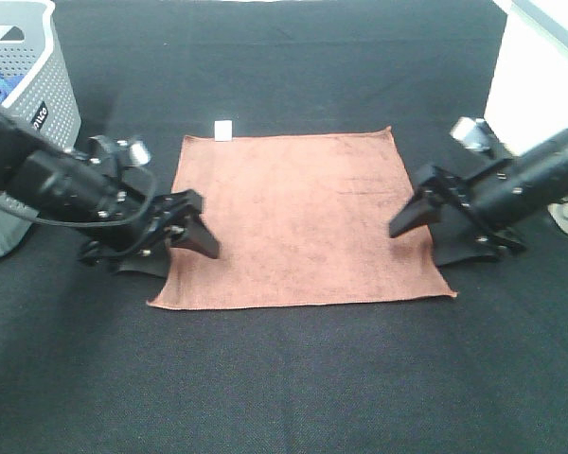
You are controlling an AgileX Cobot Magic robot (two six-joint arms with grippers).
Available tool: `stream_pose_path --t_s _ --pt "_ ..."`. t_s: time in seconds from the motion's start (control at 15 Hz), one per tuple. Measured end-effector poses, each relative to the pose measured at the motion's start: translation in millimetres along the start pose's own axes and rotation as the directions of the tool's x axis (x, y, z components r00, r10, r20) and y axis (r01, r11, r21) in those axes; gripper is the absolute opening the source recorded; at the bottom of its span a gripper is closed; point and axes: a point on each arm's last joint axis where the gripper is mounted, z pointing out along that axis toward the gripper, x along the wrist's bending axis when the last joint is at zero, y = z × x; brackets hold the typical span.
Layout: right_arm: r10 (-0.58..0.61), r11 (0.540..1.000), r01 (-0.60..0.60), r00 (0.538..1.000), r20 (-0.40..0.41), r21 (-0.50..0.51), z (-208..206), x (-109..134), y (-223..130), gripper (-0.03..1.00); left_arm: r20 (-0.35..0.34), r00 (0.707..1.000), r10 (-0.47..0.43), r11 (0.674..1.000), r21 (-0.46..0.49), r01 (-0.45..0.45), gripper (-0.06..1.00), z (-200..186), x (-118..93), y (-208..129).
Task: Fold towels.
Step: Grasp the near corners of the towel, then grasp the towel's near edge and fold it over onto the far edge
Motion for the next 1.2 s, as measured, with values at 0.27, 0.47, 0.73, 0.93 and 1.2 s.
stream_pose_path --t_s 0.27,0.47,0.73,0.93,1.2 --pt "-0.009 1.000 0.010 1.000 -0.012 0.024 13 12 4 0.70 -0.001 1.000 -0.002 1.000 0.004 0.002 0.53 7 -6 -2" --pt "-0.007 0.999 0.004 0.998 0.057 0.051 13 6 2 0.37 -0.023 0.999 -0.039 0.999 0.008 0.039 0.05 12 -1 -3" --pt "0.027 0.994 -0.040 0.992 0.122 0.099 10 3 5 0.00 -0.030 0.999 -0.015 1.000 0.013 0.015 0.02 3 -7 -4" --pt "0.029 0.995 -0.040 0.994 0.110 0.097 -5 14 0 0.00 -0.050 0.999 0.016 0.998 0.061 -0.013 0.02 -15 -16 -8" --pt "0.056 0.988 -0.071 0.992 0.110 0.138 -17 19 -34 0.00 -0.096 0.995 0.022 0.988 0.155 -0.007 0.02 -28 -15 -33"
